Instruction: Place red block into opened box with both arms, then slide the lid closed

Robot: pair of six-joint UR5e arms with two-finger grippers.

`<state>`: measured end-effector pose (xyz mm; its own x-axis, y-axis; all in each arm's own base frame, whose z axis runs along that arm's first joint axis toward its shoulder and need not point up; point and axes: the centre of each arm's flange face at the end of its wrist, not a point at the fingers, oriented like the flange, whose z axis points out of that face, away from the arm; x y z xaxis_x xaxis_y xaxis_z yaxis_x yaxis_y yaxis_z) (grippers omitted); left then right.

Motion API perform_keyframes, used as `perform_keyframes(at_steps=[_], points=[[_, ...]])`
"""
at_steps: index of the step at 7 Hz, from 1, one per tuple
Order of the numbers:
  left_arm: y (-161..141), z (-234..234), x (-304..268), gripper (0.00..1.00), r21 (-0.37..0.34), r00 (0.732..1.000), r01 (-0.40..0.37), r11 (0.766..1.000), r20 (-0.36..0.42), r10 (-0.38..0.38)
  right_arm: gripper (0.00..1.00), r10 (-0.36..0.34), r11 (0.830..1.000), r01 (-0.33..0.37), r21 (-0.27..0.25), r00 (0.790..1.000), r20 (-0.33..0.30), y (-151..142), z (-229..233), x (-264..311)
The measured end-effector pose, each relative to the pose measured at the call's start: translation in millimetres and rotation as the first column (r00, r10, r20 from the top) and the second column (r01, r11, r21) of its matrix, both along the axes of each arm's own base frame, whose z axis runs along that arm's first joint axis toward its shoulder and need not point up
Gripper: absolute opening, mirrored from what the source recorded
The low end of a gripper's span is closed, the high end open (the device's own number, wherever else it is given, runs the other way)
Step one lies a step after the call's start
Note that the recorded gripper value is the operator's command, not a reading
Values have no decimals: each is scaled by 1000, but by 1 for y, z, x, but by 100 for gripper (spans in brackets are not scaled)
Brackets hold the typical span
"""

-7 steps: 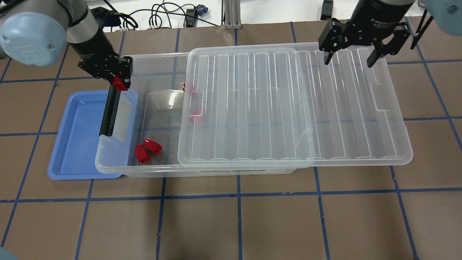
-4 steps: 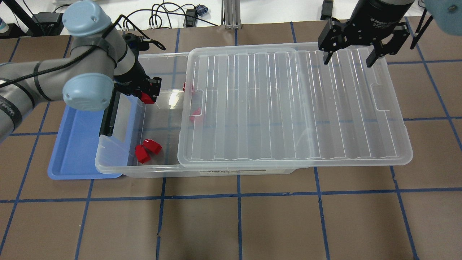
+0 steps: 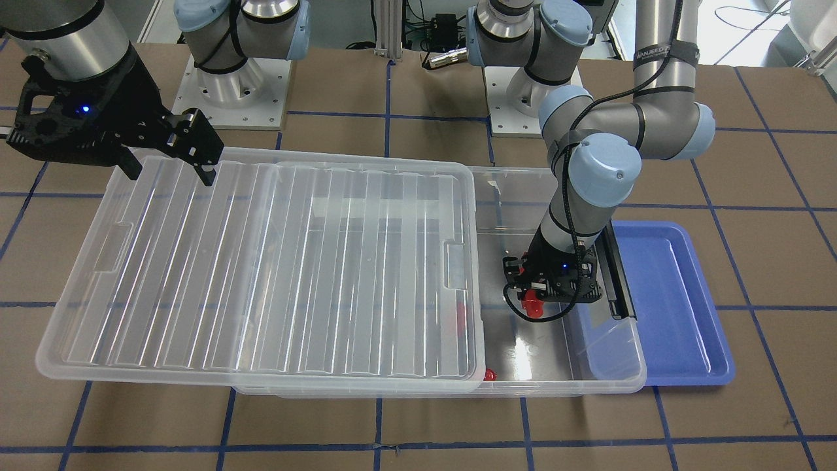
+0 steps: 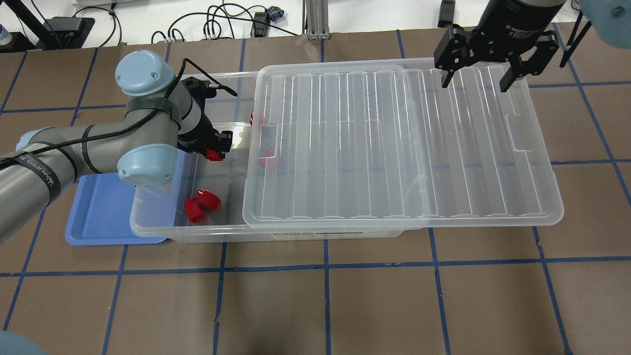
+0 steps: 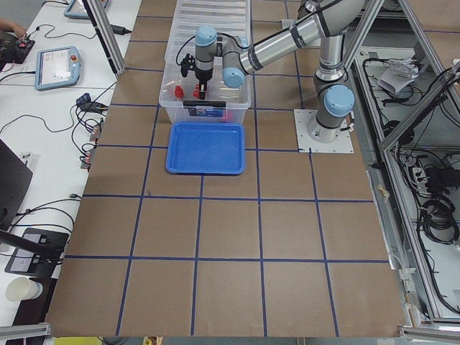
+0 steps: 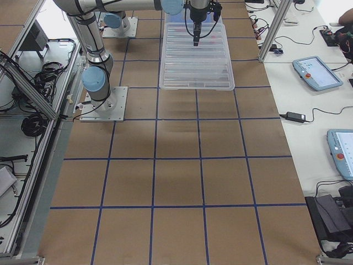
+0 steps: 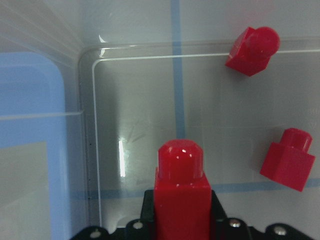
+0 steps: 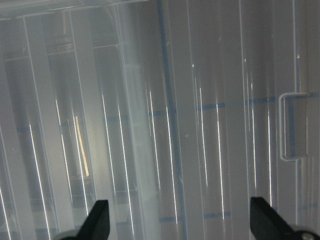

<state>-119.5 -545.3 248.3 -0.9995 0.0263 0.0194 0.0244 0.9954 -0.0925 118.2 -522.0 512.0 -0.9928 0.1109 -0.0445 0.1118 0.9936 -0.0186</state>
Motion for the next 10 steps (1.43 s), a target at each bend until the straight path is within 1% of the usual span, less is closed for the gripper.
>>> perform_keyframes(at_steps=[1,2,3,4,6,7,8,10], points=[[3,-7,1,100,13,1000,1,1000,1,-1,100,1,1000,-1,-1,1000,0,1,0,0],[-3,-4,3,100,6,1000,4,1000,7,-4,100,0,1000,0,-1,1000,0,1,1,0],[-15,12,7,100,-4,1000,6,1000,25,-6,100,0,1000,0,-1,1000,1,1,1,1],[-25,36,8,100,7,999,10,1000,51,-10,100,2,1000,-2,-2,1000,1,1,1,1],[-36,104,4,100,39,998,17,999,65,-20,100,8,1000,-8,-2,1000,0,1,1,0],[-36,144,2,100,54,998,17,998,65,-21,100,9,1000,-9,0,1000,0,1,0,0],[-31,186,0,100,62,998,17,998,65,-21,100,10,1000,-10,0,1000,0,0,0,0],[-1,253,-6,100,73,997,25,997,66,-30,100,10,1000,-10,-1,1000,-1,2,1,0]])
